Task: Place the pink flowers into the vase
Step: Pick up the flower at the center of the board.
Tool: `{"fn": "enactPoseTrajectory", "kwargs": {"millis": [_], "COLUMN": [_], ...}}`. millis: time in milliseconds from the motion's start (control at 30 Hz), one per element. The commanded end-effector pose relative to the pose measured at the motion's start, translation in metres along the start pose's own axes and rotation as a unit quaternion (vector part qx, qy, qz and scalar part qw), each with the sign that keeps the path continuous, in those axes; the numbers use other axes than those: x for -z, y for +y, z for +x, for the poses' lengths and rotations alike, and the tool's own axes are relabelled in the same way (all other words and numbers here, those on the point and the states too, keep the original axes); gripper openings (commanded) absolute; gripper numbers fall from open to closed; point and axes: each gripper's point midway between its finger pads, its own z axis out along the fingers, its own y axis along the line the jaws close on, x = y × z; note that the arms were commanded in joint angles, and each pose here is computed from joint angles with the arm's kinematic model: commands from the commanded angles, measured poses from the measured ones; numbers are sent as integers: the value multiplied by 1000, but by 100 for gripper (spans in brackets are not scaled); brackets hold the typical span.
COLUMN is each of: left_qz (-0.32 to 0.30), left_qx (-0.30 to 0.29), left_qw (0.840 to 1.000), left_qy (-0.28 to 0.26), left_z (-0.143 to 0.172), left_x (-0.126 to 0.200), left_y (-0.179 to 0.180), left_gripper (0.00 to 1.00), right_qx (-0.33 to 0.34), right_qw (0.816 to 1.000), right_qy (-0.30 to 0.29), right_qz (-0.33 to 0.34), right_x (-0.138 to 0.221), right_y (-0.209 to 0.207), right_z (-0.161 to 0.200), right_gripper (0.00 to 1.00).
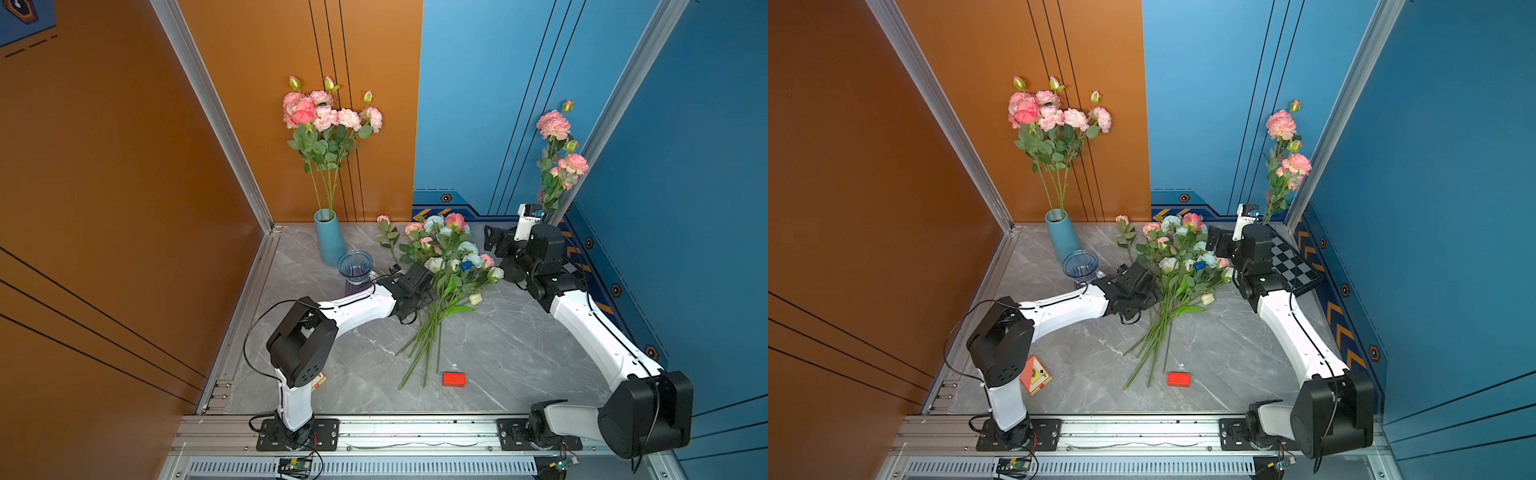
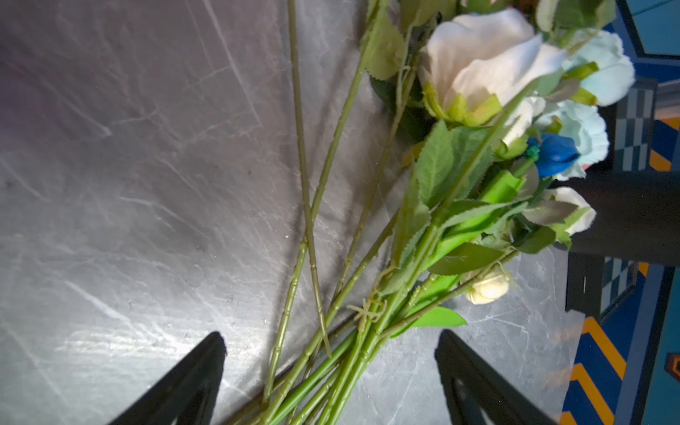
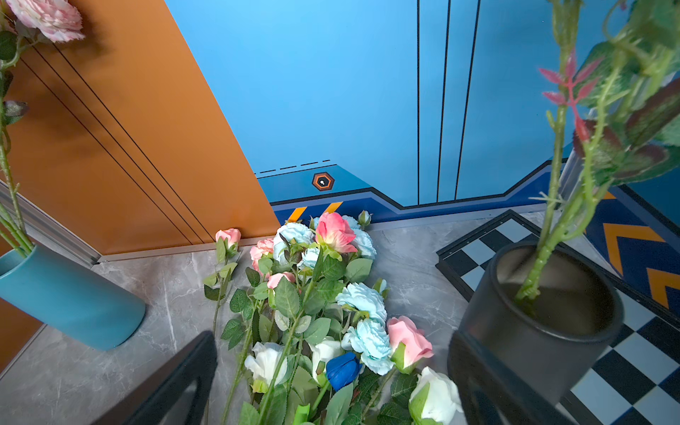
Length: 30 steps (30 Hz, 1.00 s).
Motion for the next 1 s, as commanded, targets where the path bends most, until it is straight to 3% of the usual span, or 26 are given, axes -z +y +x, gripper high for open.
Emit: {"fn": "enactPoseTrajectory", "kwargs": {"millis": [0,267,467,967], "left_qz": [-32,-51,-61,-68], "left_qx": [45,75,63,28], "left_qw": [998,993,989,985], "left_qy": [-25,-77,-118,-157], "left_z": [-9,-27,-45,-71], "left_x": [-9,-23,-30,-56], "left_y": [14,16,14,12], "left_gripper": [87,71,68,57], "right_qx": [-4,-7,-9,-11], "right_qw": [1000,1000,1000,999], "right_qy": [1,0,1,7], "right_qz": [-8,-19,-25,-33], "right_x": [2,4,5,5], "right_y": [5,11,14,20], "right_z": [3,3,5,8], "right_gripper": [100,100,100,100]}}
